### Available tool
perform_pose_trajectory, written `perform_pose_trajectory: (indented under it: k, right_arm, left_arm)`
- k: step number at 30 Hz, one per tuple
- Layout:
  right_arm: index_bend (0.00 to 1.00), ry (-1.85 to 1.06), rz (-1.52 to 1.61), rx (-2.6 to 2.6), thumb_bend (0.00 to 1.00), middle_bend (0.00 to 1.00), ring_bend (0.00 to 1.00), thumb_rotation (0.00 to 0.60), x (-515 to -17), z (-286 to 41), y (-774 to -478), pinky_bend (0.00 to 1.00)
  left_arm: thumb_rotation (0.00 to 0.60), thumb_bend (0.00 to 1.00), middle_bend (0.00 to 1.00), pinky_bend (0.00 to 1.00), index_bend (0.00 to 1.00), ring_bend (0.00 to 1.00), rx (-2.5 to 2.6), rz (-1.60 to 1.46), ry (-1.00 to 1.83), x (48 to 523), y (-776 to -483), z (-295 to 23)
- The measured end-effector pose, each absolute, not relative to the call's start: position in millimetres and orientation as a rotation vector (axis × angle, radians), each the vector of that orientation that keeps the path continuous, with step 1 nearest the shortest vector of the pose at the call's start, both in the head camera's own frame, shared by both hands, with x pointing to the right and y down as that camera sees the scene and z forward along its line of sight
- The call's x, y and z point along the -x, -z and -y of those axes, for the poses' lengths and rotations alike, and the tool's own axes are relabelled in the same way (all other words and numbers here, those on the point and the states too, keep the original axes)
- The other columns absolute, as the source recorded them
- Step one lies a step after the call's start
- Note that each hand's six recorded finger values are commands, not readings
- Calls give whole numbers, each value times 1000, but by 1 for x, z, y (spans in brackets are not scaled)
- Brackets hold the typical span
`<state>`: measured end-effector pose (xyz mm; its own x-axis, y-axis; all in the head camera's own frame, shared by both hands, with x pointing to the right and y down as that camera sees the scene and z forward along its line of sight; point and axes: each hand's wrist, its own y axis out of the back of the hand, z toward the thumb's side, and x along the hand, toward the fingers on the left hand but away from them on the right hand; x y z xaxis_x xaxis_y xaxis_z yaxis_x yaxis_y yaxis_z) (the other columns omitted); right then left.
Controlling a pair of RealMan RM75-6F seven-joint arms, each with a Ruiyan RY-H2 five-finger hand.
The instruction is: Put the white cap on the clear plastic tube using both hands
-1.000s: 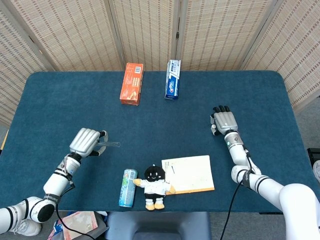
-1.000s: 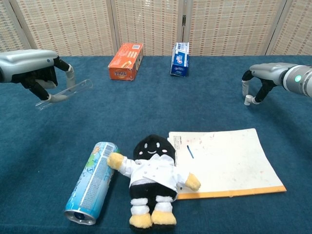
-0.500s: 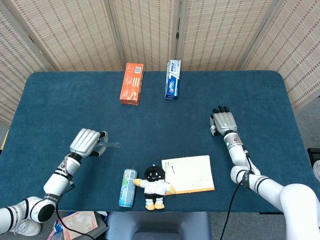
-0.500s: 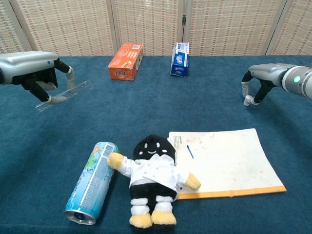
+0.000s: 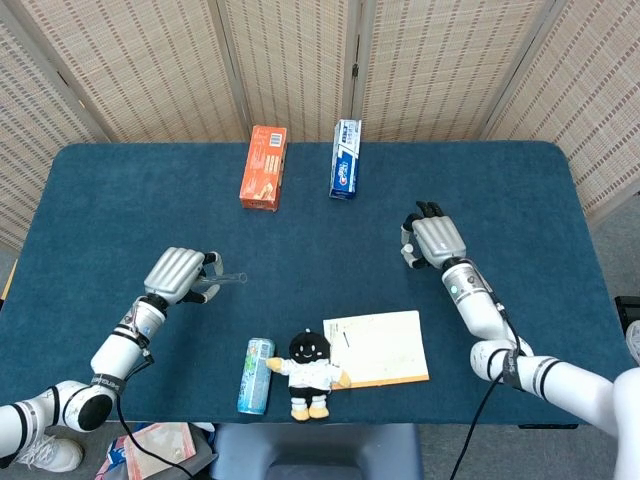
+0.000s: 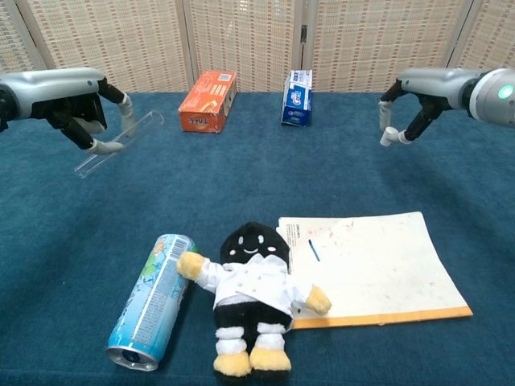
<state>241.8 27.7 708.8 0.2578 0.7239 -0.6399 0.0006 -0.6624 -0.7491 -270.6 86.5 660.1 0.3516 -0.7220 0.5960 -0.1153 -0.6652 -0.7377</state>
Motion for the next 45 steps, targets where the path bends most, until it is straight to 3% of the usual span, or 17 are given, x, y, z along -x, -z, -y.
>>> perform_pose_trajectory:
  k: [10, 16, 31, 45]
  right_arm:
    - [696, -1134, 750, 2066, 449, 316, 0, 600, -184, -31, -617, 0]
    - [708, -991, 775, 2135, 450, 327, 5, 600, -156, -33, -587, 0]
    - [721, -815, 751, 2258, 475, 336, 17, 600, -106, -53, -582, 0]
    - [723, -814, 720, 2261, 480, 338, 17, 600, -99, -58, -585, 0]
  left_arm:
    - [600, 358, 1000, 1000, 589, 971, 2190, -800, 1282, 244, -652, -78]
    - [600, 358, 1000, 1000, 593, 971, 2238, -820, 1244, 227, -650, -75]
    - [600, 359, 1000, 1000, 596, 971, 2341, -878, 1203, 203, -650, -80]
    - [600, 358, 1000, 1000, 596, 971, 2362, -862, 1176, 189, -648, -84]
